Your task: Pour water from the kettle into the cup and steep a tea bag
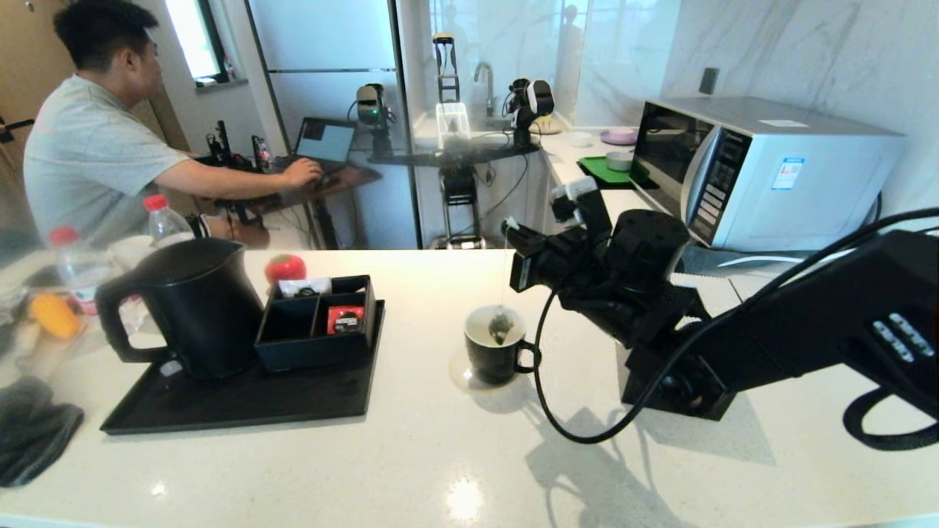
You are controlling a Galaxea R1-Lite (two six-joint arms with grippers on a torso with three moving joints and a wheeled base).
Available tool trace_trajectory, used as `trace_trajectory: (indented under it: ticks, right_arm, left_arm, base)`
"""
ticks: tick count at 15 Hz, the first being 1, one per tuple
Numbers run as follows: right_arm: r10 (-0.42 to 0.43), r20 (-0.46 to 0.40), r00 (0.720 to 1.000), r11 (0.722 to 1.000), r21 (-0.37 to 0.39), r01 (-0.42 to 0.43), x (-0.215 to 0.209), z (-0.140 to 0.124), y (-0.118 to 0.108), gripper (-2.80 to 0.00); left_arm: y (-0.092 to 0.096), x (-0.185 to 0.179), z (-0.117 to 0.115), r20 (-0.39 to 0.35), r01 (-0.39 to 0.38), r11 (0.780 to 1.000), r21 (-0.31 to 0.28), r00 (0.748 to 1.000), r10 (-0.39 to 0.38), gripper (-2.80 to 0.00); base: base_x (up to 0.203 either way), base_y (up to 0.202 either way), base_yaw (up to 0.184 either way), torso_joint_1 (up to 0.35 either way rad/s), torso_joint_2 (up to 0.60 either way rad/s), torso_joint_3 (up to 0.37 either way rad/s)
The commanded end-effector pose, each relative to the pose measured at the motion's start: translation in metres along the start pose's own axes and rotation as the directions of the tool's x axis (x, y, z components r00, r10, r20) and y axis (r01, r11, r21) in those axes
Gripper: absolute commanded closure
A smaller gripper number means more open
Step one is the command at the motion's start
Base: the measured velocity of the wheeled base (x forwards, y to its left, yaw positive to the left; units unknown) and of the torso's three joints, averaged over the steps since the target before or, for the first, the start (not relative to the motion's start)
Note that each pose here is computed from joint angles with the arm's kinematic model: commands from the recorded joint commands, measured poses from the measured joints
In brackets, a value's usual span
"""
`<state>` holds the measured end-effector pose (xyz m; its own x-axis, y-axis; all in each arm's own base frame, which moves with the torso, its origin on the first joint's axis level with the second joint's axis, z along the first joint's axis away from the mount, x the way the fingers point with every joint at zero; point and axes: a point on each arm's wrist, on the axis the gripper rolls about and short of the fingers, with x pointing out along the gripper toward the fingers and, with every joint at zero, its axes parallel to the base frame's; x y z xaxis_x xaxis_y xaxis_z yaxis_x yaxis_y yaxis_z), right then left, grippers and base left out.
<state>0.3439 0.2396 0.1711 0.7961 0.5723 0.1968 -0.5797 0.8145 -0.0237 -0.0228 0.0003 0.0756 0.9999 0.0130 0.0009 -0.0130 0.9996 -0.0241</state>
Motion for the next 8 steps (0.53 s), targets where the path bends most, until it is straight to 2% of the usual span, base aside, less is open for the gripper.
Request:
trace_trajectory:
  ticks: [1, 6, 8]
  right_arm:
    - [-0.041, -0.013, 0.999, 0.999, 0.008, 0.041, 0.002, -0.008, 0.007, 0.0]
    - [-0.092, -0.061, 0.994, 0.994, 0.046, 0.095, 0.002, -0.028, 0.019, 0.0]
    - [-0.084, -0.081, 0.993, 0.994, 0.06, 0.088, -0.001, -0.033, 0.024, 0.0]
  left_arm:
    - [0.0, 0.0, 0.0, 0.001, -0.001, 1.0, -0.001, 1.0, 0.001, 0.0]
    - [0.0, 0.0, 0.0, 0.001, -0.002, 1.0, -0.001, 1.0, 0.002, 0.0]
    - [0.0, 0.0, 0.0, 0.001, -0.001, 1.0, -0.001, 1.0, 0.001, 0.0]
  base:
    - [0.0, 0.0, 0.0, 0.0, 0.0, 0.0]
    - [0.0, 0.0, 0.0, 0.0, 0.0, 0.0]
    - [0.0, 0.0, 0.0, 0.0, 0.0, 0.0]
